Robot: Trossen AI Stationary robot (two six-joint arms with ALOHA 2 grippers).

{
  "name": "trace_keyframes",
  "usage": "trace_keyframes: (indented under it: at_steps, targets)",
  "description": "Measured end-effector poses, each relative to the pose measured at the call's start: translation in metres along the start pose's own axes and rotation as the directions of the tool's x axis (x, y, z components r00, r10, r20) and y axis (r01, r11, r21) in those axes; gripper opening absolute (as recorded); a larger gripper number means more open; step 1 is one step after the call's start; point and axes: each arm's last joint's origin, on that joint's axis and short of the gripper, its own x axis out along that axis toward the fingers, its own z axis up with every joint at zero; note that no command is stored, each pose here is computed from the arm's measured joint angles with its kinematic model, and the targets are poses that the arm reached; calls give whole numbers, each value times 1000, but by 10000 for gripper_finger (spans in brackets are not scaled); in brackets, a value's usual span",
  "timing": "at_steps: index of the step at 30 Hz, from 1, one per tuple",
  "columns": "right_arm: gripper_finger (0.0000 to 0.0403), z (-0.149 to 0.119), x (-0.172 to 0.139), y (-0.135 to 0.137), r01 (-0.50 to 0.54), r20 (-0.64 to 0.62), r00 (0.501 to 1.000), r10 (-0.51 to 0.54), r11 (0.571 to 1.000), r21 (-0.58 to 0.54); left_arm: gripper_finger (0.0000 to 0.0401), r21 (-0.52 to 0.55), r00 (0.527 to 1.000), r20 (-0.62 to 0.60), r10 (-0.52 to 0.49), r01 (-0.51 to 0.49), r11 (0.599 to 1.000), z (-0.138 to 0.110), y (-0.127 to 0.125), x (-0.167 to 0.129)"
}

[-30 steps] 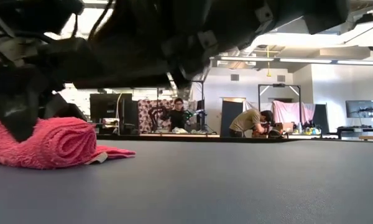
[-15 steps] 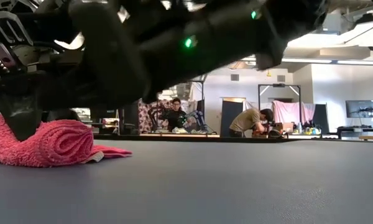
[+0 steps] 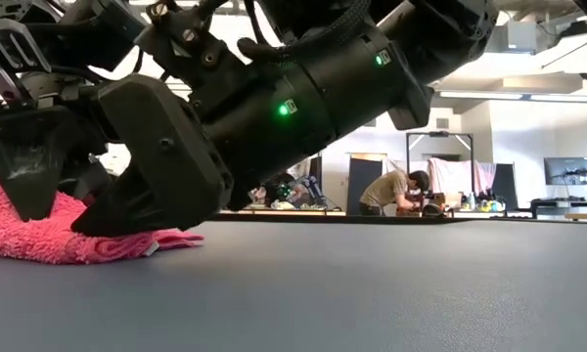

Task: Roll towel
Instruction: Roll the pink microfiber towel

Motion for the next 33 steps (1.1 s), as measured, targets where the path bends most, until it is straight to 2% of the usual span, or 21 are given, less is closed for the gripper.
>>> trace_keyframes:
  at_steps: [13,19,22,26,30,33]
  targets:
    - [127,-2,1,-2,-34,-22,999,35,999,40,68,22,1000,-22,-18,19,1000,5,5,-20]
    - [127,-2,1,-2,-35,-28,999,36,998,50,68,56,997,-28,75,-73,996,-2,0,-46]
    - [127,-3,1,-2,-35,-33,999,37,998,53,68,96,989,11,145,-146,985,-5,-4,-62]
    - [127,-3,1,-2,-35,-35,999,37,997,62,68,192,965,168,201,-232,954,-6,-17,-83]
    - [127,-4,2,-4,-33,-43,998,37,995,96,68,385,948,296,120,-233,893,-10,-40,-90]
    - [127,-4,2,-7,-28,-44,998,33,995,100,68,507,947,309,92,-246,826,-20,-51,-81]
